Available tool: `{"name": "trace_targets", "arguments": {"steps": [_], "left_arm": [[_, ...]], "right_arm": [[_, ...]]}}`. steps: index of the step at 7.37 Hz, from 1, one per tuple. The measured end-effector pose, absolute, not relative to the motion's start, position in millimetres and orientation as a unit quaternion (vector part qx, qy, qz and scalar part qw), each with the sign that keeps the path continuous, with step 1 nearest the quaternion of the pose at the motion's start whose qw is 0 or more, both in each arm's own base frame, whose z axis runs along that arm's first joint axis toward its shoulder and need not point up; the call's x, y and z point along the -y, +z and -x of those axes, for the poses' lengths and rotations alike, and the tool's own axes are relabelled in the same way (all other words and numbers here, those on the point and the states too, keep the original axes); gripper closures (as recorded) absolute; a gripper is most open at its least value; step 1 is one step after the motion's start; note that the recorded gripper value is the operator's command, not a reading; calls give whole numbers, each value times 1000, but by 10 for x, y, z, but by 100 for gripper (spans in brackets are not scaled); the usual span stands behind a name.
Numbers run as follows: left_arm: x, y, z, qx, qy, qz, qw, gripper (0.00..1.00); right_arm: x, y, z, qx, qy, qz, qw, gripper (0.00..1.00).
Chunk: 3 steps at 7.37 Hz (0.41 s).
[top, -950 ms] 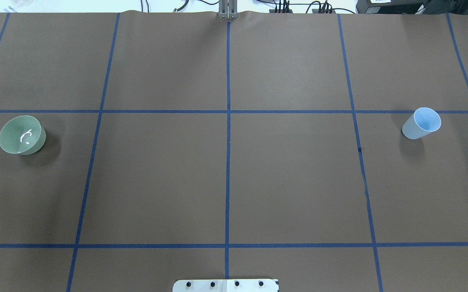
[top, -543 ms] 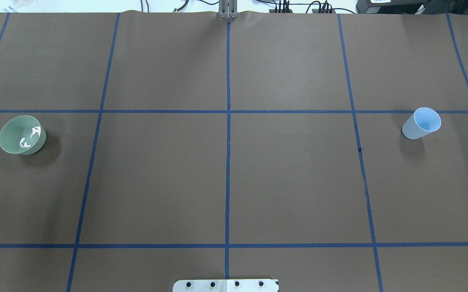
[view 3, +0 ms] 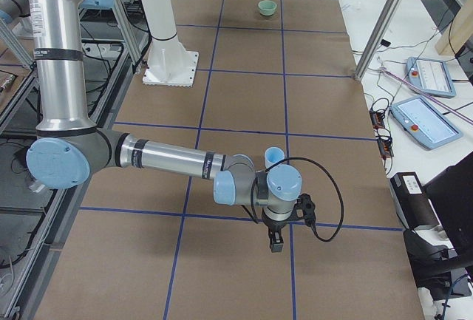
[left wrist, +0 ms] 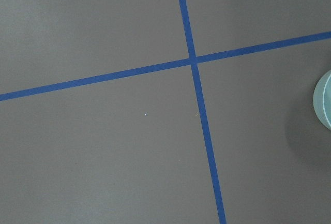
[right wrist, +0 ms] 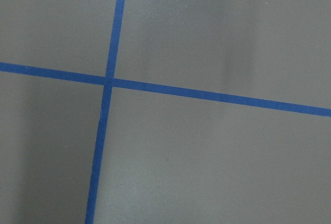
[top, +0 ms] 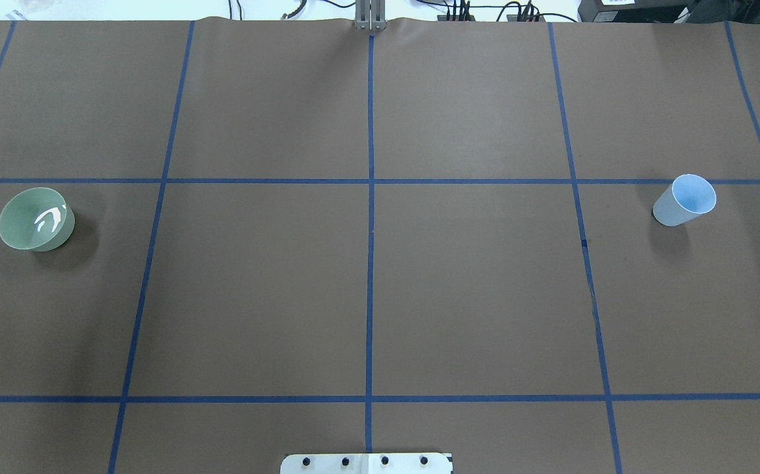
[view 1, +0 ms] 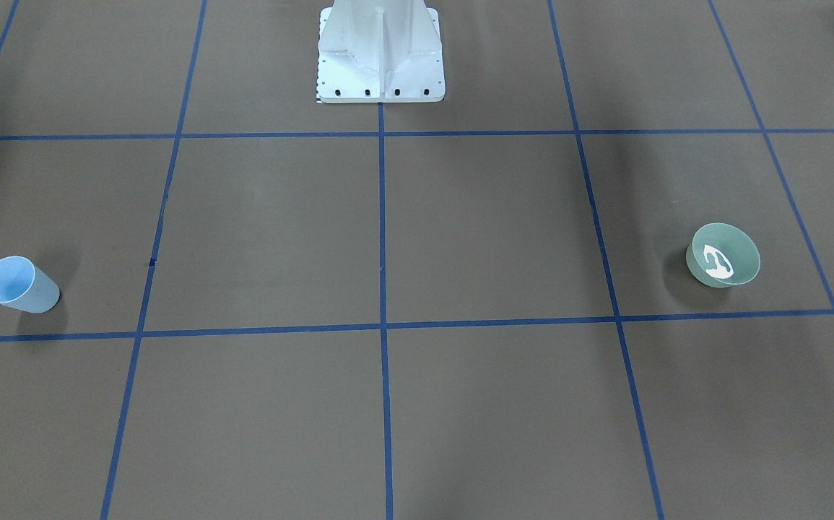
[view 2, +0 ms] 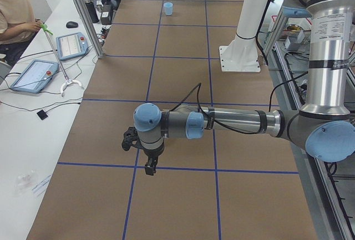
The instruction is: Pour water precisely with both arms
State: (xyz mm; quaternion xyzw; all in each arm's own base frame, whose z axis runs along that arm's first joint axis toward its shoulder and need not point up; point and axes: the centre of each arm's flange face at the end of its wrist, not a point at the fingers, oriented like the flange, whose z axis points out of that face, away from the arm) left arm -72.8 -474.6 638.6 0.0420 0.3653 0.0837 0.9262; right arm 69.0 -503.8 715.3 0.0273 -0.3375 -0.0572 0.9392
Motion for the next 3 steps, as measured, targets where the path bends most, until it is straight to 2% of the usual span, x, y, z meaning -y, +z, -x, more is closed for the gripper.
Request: {"name": "trace_targets", "arguments": {"steps": [3], "left_arm": [[4744, 6396, 730, -365, 83, -41, 926, 0]], "right_arm": [[5030, 7161, -690, 337, -56, -26, 939, 0]]}}
